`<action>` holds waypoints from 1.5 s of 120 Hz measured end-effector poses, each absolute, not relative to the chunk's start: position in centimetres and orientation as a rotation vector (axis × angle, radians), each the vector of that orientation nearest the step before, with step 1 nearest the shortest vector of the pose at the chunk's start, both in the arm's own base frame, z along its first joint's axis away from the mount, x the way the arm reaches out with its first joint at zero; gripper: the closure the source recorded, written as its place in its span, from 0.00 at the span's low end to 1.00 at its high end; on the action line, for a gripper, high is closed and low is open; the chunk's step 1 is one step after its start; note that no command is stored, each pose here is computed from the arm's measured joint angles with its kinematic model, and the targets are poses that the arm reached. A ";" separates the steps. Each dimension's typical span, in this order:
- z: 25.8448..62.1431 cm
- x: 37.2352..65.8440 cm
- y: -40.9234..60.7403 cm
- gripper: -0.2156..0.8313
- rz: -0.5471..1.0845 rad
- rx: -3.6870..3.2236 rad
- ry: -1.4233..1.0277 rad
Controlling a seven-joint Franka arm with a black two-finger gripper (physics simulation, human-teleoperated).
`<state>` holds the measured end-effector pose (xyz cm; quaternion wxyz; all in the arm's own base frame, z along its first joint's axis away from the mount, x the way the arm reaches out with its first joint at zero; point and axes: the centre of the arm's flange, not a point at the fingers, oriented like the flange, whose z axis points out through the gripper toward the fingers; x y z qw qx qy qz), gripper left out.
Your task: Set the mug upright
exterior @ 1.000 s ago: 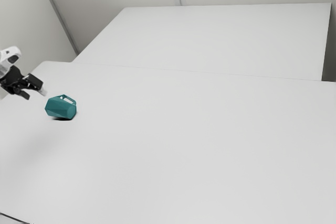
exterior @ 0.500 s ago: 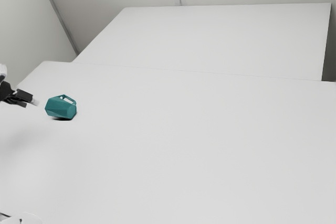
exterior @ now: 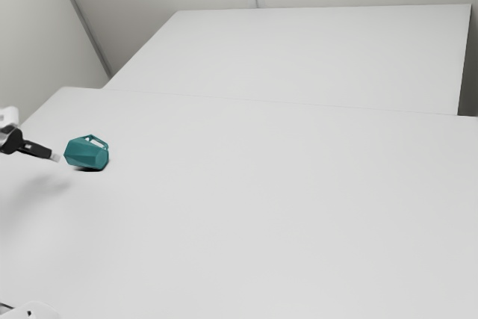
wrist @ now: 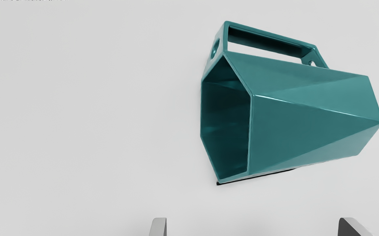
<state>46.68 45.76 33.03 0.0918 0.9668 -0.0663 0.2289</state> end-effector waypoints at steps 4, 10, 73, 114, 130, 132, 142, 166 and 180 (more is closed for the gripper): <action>32.9 46.7 45.8 0.25 0.685 2.876 -0.208; 32.8 46.8 45.9 0.25 0.692 2.882 -0.224; 31.6 48.6 43.5 0.25 0.762 2.881 -0.331; 29.2 48.8 43.3 0.25 0.757 2.871 -0.336; 29.0 49.1 43.4 0.25 0.765 2.871 -0.347; 28.9 49.1 43.4 0.25 0.766 2.871 -0.349; 29.1 49.5 43.1 0.25 0.772 2.868 -0.365; 29.5 49.8 42.7 0.26 0.780 2.867 -0.400; 29.4 49.9 42.6 0.26 0.781 2.865 -0.420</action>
